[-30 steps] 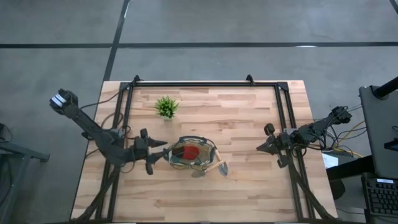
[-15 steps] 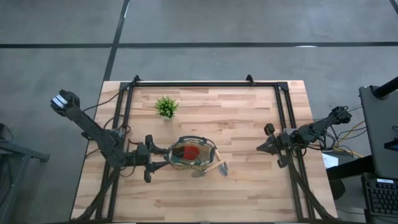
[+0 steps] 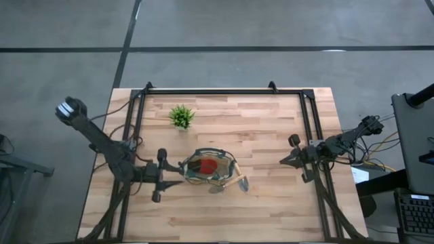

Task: Pick & Place Garden tools in Gardening bag
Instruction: Put the left brown trowel into the gardening bag

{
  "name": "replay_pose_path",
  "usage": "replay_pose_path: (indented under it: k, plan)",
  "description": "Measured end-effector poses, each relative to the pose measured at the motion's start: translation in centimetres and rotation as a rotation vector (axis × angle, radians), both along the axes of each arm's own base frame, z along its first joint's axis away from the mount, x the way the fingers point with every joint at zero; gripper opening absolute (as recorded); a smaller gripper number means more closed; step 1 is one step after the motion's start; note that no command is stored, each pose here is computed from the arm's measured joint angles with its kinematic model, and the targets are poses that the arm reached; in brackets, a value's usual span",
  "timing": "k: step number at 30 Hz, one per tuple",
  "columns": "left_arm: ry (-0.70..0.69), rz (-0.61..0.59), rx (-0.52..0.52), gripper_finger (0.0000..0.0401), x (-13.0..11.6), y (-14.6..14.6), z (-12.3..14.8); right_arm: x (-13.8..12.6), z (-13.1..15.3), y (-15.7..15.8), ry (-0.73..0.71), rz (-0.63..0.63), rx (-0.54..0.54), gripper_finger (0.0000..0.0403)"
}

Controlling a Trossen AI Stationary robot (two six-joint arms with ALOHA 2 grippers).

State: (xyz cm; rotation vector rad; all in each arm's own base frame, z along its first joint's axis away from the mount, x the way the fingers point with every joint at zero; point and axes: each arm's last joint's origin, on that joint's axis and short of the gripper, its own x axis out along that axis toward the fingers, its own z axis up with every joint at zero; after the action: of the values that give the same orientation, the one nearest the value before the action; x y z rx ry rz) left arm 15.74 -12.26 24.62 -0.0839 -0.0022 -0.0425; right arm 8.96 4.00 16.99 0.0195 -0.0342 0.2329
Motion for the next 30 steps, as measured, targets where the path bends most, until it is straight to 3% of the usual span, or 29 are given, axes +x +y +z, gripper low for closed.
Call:
replay_pose_path:
  k: [5,16,21,27,30]
  plan:
    - [0.002,-0.091,0.0,0.0154,-1.4,1.2,-0.3,0.0,0.4,0.0,-0.038,-0.001,-0.003,0.0008]
    - [-0.135,-0.176,-0.111,0.0127,-5.5,4.7,-5.5,0.0,0.7,0.0,-0.033,0.012,0.167,0.0008]
    - [-0.177,-0.21,-0.09,0.0124,-6.3,5.4,-5.7,0.0,0.7,0.0,-0.021,0.015,0.224,0.0008]
    - [-0.22,-0.272,-0.034,0.0123,-7.2,5.9,-5.4,0.0,0.9,0.0,-0.045,0.011,0.191,0.0008]
    - [-0.21,-0.267,-0.048,0.0123,-7.6,6.4,-5.6,0.1,0.8,0.1,-0.014,0.021,0.25,0.0008]
